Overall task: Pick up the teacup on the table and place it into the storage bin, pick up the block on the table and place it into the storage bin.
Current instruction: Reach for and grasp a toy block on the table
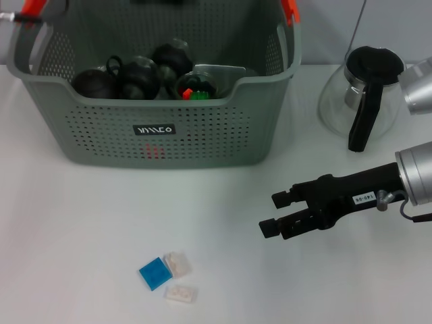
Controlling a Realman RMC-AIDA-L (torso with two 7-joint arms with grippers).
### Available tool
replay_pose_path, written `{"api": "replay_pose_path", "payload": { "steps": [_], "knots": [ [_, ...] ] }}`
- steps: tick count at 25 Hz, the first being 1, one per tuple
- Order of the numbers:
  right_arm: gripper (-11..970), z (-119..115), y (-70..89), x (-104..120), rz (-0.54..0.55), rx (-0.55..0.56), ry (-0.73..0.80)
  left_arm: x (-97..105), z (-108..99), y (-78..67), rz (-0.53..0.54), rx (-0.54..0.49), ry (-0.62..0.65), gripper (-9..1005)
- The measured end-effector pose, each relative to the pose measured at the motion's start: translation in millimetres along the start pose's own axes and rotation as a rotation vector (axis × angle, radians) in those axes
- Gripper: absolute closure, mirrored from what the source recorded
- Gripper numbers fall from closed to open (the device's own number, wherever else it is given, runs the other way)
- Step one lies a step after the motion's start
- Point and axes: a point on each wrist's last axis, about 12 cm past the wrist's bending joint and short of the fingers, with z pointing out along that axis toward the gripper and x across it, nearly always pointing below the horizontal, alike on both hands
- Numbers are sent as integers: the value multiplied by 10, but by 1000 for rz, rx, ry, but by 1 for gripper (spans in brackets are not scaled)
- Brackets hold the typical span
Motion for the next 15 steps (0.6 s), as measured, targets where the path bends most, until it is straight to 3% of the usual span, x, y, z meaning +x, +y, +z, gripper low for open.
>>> {"api": "replay_pose_path", "payload": {
  "steps": [3,6,10,15],
  "knots": [
    [29,-8,-6,0,0,3,0,110,-134,-351,134,209,67,75],
    [29,-14,-10,-6,1,6,-2,296,-198,-622,231,337,211,76],
    [29,-16,-24,-8,5,17,-4,517,-126,-773,299,323,401,76],
    [28,-9,-27,-8,16,20,-5,797,162,-909,337,278,684,77]
  ]
}}
